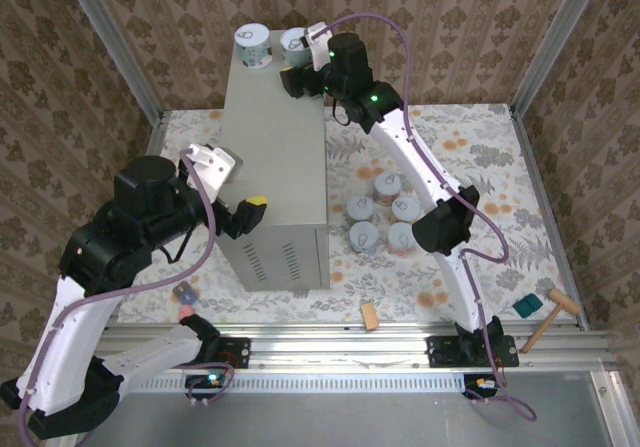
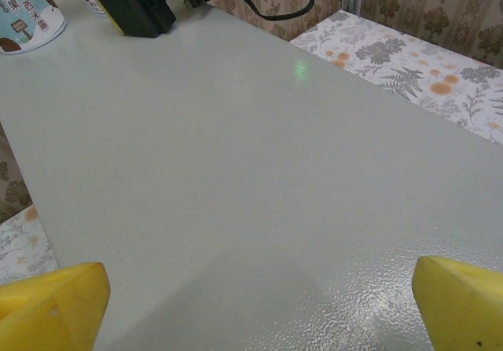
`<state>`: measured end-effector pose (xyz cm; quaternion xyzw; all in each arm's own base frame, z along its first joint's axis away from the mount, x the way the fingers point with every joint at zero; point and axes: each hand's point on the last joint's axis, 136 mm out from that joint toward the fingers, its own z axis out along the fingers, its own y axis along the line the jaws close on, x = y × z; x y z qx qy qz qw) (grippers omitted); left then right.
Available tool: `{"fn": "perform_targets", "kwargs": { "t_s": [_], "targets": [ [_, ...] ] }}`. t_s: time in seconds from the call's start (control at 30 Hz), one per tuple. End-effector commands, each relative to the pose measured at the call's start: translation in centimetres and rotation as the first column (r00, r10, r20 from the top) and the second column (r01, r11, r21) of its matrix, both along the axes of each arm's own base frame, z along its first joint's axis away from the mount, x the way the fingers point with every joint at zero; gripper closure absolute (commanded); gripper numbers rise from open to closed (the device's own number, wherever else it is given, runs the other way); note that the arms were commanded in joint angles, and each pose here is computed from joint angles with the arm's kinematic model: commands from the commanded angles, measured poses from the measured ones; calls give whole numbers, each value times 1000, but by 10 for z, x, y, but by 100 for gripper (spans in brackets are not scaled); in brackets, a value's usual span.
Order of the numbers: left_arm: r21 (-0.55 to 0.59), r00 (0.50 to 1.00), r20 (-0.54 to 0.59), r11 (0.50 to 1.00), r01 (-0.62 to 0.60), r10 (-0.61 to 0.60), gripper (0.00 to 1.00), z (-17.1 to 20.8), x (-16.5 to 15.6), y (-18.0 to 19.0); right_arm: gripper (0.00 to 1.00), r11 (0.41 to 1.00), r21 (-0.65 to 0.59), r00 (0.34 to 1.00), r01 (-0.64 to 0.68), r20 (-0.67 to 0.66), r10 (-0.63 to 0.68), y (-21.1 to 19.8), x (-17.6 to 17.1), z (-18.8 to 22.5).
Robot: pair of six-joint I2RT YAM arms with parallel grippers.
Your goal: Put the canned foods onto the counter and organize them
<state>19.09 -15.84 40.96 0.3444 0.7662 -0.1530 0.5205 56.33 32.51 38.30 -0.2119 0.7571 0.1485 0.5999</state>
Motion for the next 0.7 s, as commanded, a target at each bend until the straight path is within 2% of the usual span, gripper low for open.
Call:
{"fn": "perform_targets", "kwargs": {
  "t_s": [0.0, 0.2, 0.47, 0.67],
  "targets": [
    [-43, 1000, 9, 999, -1, 2, 0, 7, -4, 1, 5, 997, -76, 998, -1, -63, -4, -7, -3, -28],
    [-51, 1000, 10, 999, -2, 3, 0, 8, -5, 2, 8, 997, -82, 999, -6, -52, 1, -8, -5, -27],
    [-55, 1000, 14, 998, -7, 8, 0, 9, -7, 4, 20, 997, -81, 999, -18, -43, 14, -3, 1, -27],
    [-52, 1000, 24, 998, -18, 19, 0, 10, -6, 7, 24, 998, -57, 999, -36, -38, 34, 3, 5, -24]
  ]
}}
